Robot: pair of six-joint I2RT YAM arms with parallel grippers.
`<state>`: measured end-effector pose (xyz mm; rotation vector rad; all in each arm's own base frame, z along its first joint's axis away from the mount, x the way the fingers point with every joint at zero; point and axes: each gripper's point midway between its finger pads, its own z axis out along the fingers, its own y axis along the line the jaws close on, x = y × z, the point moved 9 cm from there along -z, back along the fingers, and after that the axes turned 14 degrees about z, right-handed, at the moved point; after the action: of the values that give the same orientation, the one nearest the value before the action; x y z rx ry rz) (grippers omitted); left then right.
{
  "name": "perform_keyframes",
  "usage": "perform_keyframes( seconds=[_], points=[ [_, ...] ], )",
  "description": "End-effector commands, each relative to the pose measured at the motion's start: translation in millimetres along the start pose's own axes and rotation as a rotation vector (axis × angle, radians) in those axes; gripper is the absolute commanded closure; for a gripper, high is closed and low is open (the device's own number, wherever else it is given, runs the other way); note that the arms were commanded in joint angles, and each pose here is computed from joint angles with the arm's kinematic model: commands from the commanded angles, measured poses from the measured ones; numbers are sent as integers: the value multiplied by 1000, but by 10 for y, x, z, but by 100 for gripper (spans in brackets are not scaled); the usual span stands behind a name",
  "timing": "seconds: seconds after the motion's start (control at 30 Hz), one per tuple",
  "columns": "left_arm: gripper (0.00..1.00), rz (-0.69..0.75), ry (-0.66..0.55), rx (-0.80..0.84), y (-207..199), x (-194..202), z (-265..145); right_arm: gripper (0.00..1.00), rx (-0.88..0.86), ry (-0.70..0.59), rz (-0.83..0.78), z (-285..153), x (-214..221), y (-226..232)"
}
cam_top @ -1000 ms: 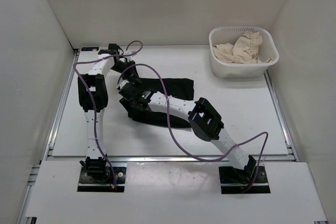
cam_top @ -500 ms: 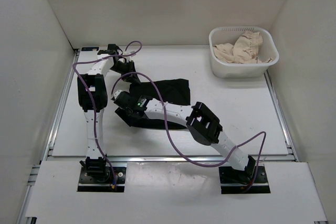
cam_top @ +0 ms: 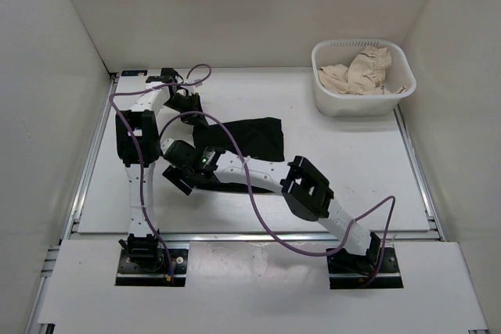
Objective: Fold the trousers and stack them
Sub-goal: Fold the trousers
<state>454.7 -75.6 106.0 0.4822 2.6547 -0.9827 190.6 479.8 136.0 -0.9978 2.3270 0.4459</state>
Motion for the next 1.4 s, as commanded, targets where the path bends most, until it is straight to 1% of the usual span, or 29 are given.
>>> perform_keyframes(
  seconds=[0.0,0.07,0.23,0.3,0.33,0.43,0.47,0.53,0.6,0.63,0.67,0.73,0.77,0.8,0.83,0.9,1.0,1.13,1.23,1.27,1.37],
  points=[
    [86,63,-64,-21,-175,-121,-255,26,-27,-51,16,-146,-144,84],
    [86,56,-55,-28,-160,-97,-241,26,-13,-42,25,-101,-122,79],
    [86,55,-47,-58,-149,-79,-255,33,40,-12,37,95,5,42],
    [86,55,-47,-58,-149,-79,-255,37,48,-17,46,114,17,37],
    [86,55,-47,-58,-149,-79,-255,42,41,-4,44,150,47,42],
    [86,54,-43,-79,-131,-75,-256,49,38,18,41,202,113,37],
    [86,54,-40,-92,-119,-73,-256,49,38,18,41,202,113,38],
    [86,59,-47,-94,-143,-85,-286,52,46,37,37,254,181,22],
    [86,52,-34,-112,-118,-56,-271,60,46,37,37,254,181,22],
    [86,52,-32,-122,-109,-54,-272,65,46,37,37,254,181,22],
    [86,53,-31,-136,-84,-69,-263,78,46,37,46,254,182,26],
    [86,67,-29,-174,-94,-101,-263,88,46,37,46,238,166,29],
    [86,71,-32,-187,-75,-127,-261,95,46,37,46,184,145,26],
    [86,77,-36,-215,-44,-161,-265,98,40,22,49,118,95,33],
    [86,81,-40,-230,-41,-182,-282,100,37,14,51,81,67,36],
    [86,74,-26,-254,25,-172,-237,100,19,27,39,1,82,31],
    [86,80,-32,-277,48,-208,-246,100,-23,13,20,-148,49,133],
    [86,86,-38,-302,70,-248,-258,100,-73,5,15,-354,8,144],
    [86,97,-54,-306,65,-284,-272,100,-85,8,6,-435,22,130],
    [86,97,-54,-306,65,-284,-272,100,-88,28,3,-426,66,125],
    [86,96,-52,-316,74,-283,-275,100,-114,38,-6,-429,74,143]
  ],
)
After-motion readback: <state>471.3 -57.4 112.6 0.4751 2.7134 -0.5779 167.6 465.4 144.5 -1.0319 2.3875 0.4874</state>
